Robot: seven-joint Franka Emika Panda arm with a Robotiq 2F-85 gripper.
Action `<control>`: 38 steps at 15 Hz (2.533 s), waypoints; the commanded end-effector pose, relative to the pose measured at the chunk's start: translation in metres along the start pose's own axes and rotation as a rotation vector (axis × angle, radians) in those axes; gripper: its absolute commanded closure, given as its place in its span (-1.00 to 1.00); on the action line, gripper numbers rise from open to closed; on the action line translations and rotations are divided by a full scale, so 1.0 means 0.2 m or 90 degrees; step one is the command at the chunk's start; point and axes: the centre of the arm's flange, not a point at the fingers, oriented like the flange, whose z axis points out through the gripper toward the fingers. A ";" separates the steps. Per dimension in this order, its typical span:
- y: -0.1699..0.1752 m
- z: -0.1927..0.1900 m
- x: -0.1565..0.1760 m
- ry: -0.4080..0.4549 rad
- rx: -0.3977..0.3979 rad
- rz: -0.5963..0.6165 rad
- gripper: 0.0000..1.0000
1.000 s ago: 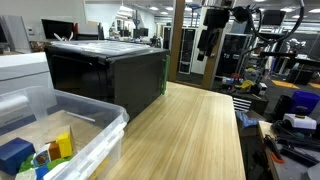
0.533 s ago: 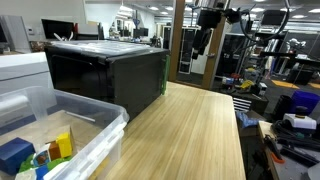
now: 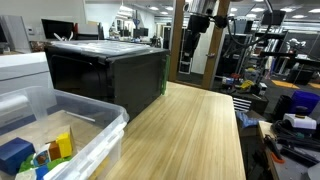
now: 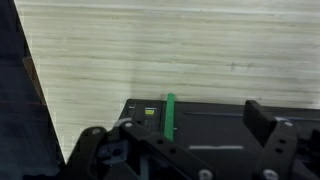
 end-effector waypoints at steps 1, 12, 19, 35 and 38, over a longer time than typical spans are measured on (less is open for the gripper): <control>0.04 0.04 0.10 0.021 0.005 -0.019 -1.00; 0.05 0.11 0.31 0.036 0.029 0.021 -1.00; 0.09 0.20 0.43 0.035 0.025 0.022 -1.00; 0.05 0.09 0.30 0.066 0.018 0.027 0.85; 0.02 0.08 0.23 0.061 0.018 0.056 0.85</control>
